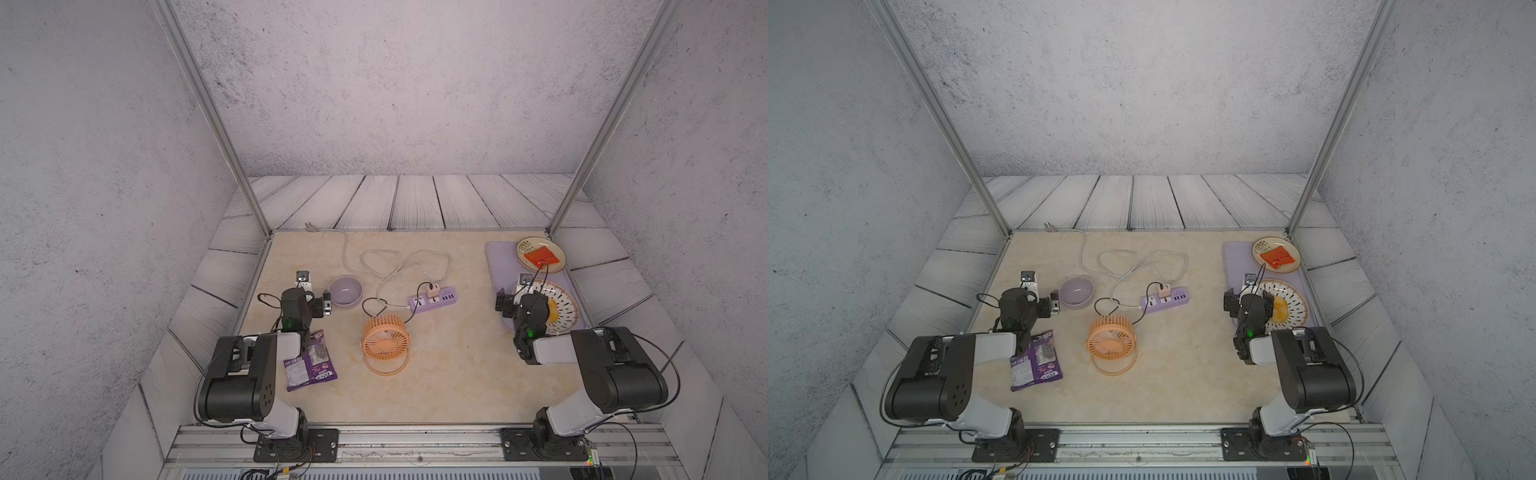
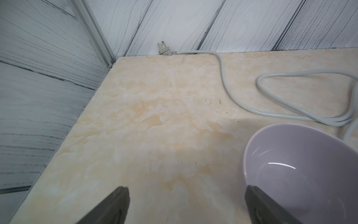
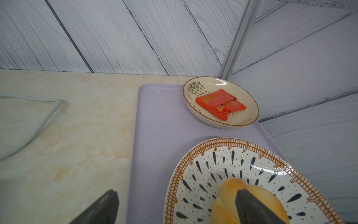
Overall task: Unplug the desk fan from the power strip
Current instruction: Adjust the socket at the center of the board.
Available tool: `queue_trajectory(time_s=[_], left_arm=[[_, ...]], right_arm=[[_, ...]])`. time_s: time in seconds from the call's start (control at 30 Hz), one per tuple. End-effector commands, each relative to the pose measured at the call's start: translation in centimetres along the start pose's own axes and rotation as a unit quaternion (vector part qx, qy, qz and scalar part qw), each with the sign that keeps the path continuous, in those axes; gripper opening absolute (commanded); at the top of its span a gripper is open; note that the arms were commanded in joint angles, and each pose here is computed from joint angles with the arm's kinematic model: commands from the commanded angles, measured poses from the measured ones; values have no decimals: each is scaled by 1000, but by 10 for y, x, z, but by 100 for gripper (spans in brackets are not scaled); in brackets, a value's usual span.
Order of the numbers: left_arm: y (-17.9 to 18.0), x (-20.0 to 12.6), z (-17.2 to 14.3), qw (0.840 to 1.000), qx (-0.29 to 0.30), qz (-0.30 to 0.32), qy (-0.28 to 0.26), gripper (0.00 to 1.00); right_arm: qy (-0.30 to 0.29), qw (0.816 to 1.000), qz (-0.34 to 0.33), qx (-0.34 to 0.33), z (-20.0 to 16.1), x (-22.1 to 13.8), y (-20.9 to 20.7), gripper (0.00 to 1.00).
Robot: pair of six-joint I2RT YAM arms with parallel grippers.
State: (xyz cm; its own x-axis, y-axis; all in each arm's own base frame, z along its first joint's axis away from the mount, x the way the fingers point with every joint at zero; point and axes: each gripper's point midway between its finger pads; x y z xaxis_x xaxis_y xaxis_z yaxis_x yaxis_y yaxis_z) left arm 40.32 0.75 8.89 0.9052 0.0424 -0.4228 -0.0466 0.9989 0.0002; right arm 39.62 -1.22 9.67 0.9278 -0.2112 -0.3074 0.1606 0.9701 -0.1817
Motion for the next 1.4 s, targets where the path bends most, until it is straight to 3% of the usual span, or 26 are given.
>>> queue_trajectory(time_s=[0.0,1.07,1.27,1.37], left_arm=[[4,1,9,1000,-5,8,-15,100],[7,-2,14,1000,-9,15,-18,100],[16,-12,37,999,-17,43,1,100],[11,-20,52,999,-13,28,-9,100]], right_arm=[[2,1000,-4,5,-1,2,-2,99],[-4,1000,-10,8,1,0,-4,99],[3,1000,-17,8,25,-11,-12,99],[-9,1000,-12,21,53,-21,-16,99]])
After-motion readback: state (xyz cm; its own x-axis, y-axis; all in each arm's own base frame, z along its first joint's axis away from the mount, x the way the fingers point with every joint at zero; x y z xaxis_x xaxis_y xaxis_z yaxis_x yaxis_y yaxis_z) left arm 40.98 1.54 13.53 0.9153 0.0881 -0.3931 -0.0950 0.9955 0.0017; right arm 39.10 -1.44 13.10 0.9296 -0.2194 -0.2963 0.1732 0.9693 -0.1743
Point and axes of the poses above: each gripper's point midway between its finger pads, its own x axis out along the fingers, its own y axis along the line the jaws close on, z = x × y, and after that the axes turned 3 degrees about -x, right-handed
